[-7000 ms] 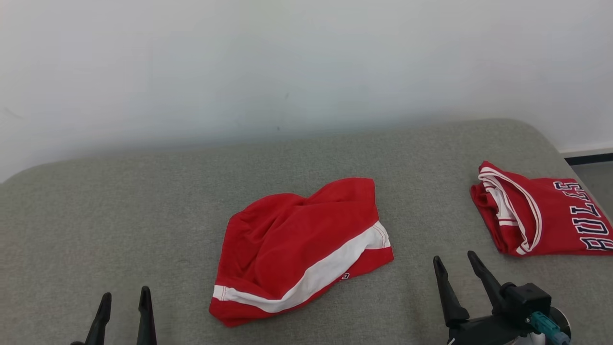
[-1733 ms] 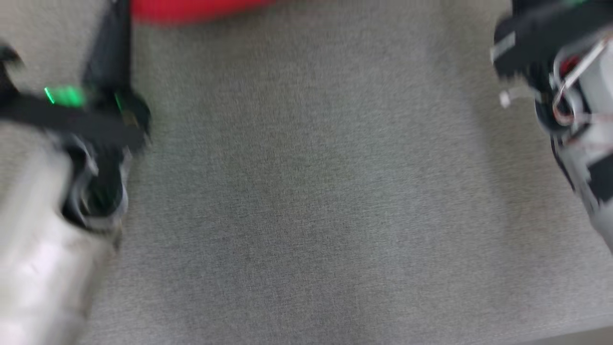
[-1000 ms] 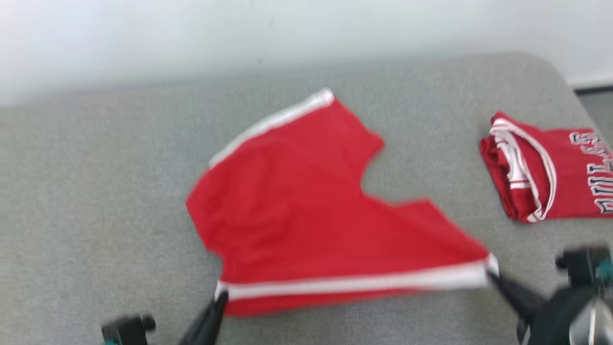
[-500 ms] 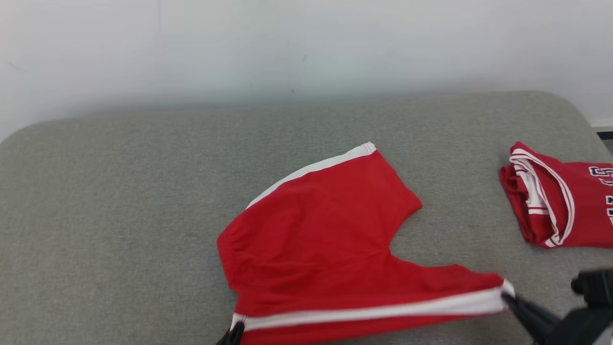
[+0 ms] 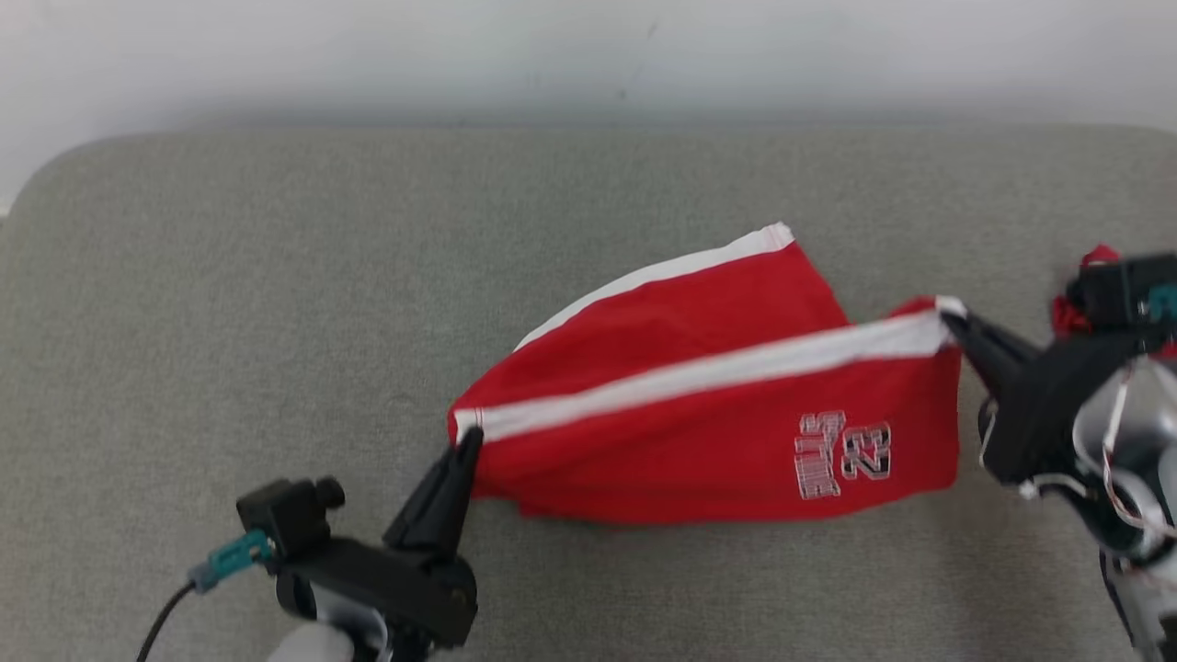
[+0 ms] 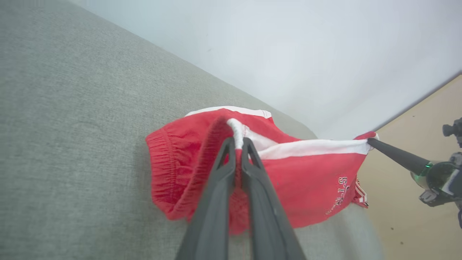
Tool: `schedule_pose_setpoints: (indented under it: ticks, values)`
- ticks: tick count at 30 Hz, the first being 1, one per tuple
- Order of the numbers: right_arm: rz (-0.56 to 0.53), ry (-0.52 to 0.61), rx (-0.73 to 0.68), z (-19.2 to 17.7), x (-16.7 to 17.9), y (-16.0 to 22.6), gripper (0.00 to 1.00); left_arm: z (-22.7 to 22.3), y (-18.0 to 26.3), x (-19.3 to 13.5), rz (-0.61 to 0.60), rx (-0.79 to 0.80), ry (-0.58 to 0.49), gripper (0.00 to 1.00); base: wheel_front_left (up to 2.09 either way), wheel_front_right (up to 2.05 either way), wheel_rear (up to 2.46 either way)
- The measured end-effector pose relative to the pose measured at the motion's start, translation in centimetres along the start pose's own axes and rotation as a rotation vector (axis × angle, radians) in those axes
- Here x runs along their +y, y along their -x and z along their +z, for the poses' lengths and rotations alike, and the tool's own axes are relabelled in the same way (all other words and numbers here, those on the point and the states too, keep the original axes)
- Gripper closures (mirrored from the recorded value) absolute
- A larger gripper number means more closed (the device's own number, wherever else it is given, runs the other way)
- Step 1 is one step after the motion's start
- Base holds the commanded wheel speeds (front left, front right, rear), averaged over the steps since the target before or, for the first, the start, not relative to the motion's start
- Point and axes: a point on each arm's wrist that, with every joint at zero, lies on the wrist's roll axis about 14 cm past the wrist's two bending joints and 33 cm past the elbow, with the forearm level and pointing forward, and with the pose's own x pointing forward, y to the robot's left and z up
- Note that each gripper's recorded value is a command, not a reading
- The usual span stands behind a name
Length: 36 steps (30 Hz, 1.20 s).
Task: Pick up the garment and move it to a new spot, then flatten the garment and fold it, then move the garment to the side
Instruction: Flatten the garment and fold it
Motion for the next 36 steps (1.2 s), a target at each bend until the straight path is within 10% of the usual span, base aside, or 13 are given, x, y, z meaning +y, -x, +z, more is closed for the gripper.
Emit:
schedule_pose_setpoints:
  ticks: [18,19,20,36]
  values:
    - [-0.020,0.071,-0.003,1.3,-0.9,-15.6,1.00,0.4,-6.7,6.3,0.196,-0.023,-0.031,0.98,0.00,0.00,0.00]
    - [-0.012,0.068,-0.002,1.1,-0.6,-16.1,0.60,0.4,-6.7,6.6,0.200,-0.024,-0.027,0.17,0.00,0.00,0.00]
    - [-0.005,0.067,-0.002,1.0,-0.2,-16.5,0.00,0.4,-6.7,6.8,0.208,-0.024,-0.024,0.00,0.00,0.00,0.00]
    - [0.015,0.003,0.074,-0.4,0.3,-14.8,0.00,7.2,-3.3,6.5,0.227,-0.238,-0.229,0.00,0.00,0.00,0.00]
